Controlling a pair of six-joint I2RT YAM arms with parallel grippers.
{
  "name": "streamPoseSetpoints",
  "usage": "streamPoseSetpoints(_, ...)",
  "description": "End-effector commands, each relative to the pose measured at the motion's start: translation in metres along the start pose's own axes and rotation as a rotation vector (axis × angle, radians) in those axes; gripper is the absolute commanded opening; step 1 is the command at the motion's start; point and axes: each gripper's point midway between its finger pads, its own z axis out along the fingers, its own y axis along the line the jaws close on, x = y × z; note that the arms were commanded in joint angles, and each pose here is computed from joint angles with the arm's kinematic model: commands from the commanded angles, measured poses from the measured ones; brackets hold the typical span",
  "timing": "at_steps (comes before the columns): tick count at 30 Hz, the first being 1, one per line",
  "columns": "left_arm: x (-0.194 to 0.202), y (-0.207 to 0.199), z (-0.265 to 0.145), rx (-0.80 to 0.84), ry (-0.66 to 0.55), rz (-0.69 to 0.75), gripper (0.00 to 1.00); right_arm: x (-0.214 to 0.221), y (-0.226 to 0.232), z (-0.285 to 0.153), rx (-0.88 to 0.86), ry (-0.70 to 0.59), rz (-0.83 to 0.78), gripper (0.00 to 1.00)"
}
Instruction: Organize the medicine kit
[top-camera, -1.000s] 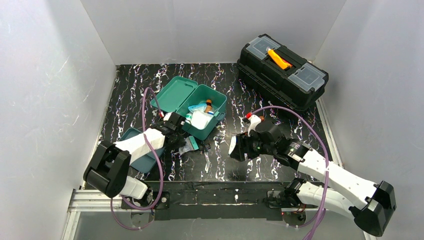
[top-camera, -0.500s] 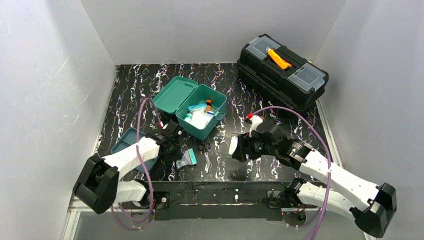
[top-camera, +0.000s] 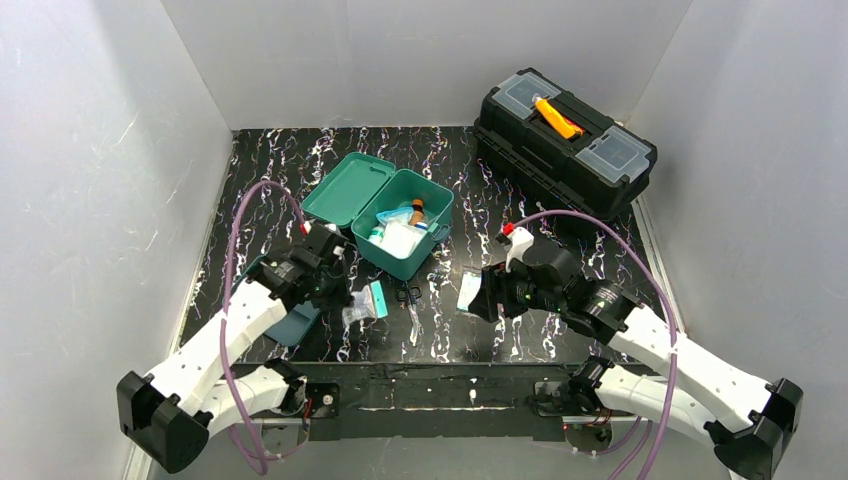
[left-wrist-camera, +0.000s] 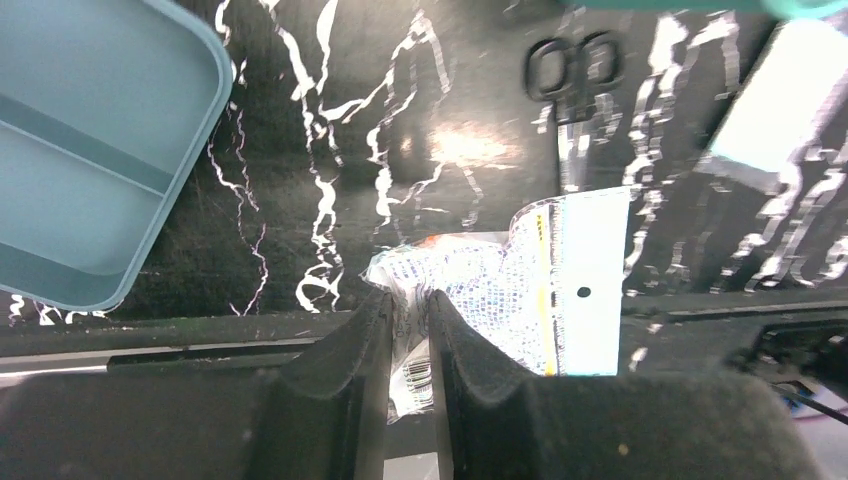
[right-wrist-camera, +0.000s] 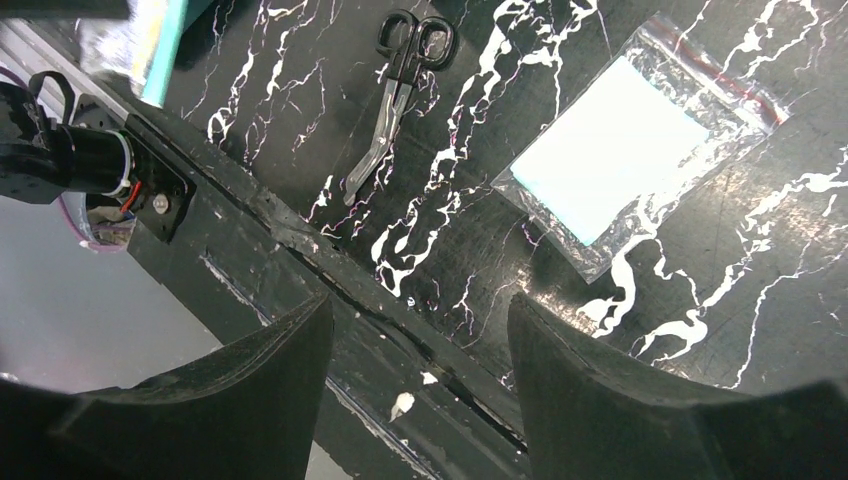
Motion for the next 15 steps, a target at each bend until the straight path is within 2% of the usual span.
streamPoseSetpoints(1,-0.017,-0.007,-0.042,0.025,-0.050,0.035,0.00,-0.023,0.009,-0.016,-0.015,-0.083,-0.037,0.71)
streamPoseSetpoints(8,-0.077,-0.037,-0.074,0.046,-0.180,0.043,0.00,-0.025,0.007,-0.022,0.001,-0.098,-0.038,0.72)
streamPoseSetpoints(15,-0.133,-0.072,-0.065,0.023,-0.237,0.056,0.00,-0.026,-0.007,-0.026,0.068,-0.140,-0.013,0.77)
